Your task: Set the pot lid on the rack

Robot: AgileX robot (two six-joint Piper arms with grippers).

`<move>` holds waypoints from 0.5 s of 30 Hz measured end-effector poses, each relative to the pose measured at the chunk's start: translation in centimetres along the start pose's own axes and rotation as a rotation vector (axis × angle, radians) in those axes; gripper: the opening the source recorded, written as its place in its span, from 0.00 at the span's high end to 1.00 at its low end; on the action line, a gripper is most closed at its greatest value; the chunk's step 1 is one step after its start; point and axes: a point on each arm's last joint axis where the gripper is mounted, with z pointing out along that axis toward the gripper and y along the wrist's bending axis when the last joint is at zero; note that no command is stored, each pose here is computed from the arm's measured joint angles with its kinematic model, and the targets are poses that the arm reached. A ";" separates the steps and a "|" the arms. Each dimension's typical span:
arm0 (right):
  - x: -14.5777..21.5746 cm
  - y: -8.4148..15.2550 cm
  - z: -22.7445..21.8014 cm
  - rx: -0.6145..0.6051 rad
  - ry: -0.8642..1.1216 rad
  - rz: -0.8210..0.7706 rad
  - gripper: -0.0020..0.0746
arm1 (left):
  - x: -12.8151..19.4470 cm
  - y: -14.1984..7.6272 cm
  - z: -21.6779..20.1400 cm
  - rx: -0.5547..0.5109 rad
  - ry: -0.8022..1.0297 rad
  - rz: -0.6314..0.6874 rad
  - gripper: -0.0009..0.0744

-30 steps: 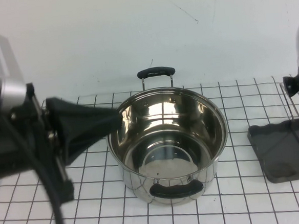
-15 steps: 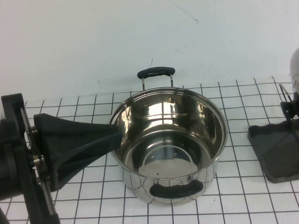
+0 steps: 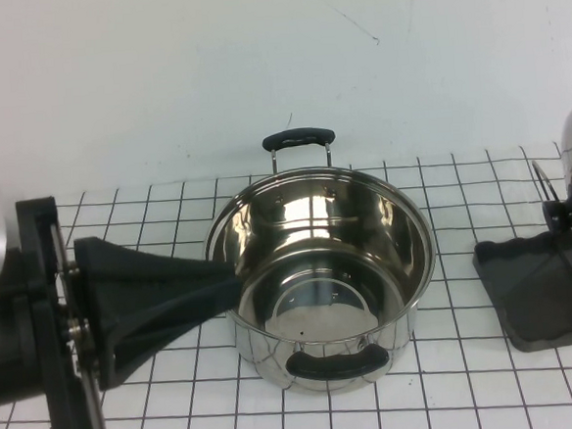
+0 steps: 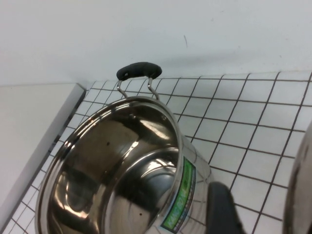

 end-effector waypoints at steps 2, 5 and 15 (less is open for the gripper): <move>0.0 0.0 0.0 0.003 -0.001 0.001 0.48 | 0.0 -0.2 0.0 0.022 0.002 0.000 0.99; 0.0 -0.5 -0.5 0.022 -0.004 0.004 0.48 | 0.0 -0.4 0.0 0.049 0.005 0.002 0.99; 0.3 -2.0 -2.7 0.054 -0.004 0.051 0.48 | -0.2 -0.1 -0.3 -0.032 -0.011 0.011 0.99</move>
